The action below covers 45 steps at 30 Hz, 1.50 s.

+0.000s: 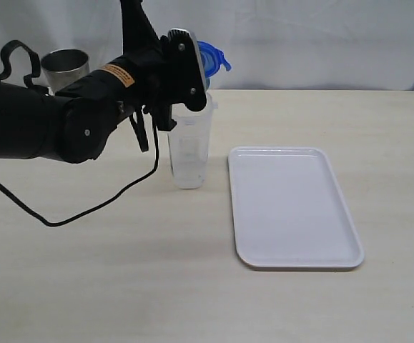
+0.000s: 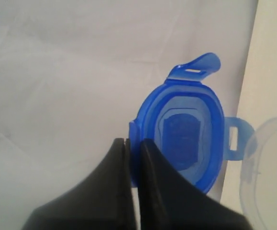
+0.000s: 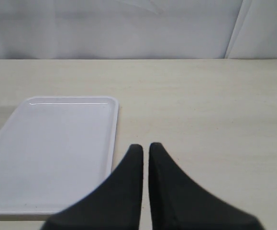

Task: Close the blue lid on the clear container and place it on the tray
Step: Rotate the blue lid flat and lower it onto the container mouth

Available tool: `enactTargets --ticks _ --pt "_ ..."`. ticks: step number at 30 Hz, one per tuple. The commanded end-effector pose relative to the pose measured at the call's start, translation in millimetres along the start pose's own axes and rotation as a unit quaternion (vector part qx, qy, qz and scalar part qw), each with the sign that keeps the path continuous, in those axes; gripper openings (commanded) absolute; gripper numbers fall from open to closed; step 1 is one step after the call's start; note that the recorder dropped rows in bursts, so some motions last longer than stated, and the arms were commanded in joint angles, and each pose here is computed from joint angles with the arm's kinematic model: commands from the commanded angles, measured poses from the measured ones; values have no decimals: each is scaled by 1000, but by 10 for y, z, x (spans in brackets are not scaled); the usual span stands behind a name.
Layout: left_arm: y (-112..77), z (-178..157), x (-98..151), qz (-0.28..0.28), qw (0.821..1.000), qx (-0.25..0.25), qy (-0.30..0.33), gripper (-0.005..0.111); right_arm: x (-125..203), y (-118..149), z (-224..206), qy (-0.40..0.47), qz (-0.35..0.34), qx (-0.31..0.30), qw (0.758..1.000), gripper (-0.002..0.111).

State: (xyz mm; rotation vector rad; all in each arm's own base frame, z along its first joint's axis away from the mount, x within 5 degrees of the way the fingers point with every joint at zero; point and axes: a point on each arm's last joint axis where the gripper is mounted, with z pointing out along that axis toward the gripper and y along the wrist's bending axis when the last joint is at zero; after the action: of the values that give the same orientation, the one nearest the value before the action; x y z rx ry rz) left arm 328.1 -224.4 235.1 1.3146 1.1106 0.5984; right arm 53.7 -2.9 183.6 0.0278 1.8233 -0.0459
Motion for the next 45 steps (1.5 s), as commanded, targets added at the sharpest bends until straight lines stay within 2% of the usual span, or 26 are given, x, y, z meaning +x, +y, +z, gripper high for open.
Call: enactTargets --ticks 1,13,19,31,37,45 --pt "-1 -21 -5 -8 1000 11 2 0 3 -3 1 -4 1 3 1000 4" --pt "102 -72 -33 -11 1000 4 -2 0 3 -3 1 -4 1 3 1000 4" --pt "37 -78 -28 -8 999 36 -1 0 3 -3 1 -4 1 3 1000 4" --pt "21 -88 -24 6 999 34 -1 0 3 -3 1 -4 1 3 1000 4" --pt "19 -89 -63 52 998 34 -24 0 3 -3 1 -4 1 3 1000 4" --pt "31 -115 -136 53 997 33 -34 0 3 -3 1 -4 1 3 1000 4"
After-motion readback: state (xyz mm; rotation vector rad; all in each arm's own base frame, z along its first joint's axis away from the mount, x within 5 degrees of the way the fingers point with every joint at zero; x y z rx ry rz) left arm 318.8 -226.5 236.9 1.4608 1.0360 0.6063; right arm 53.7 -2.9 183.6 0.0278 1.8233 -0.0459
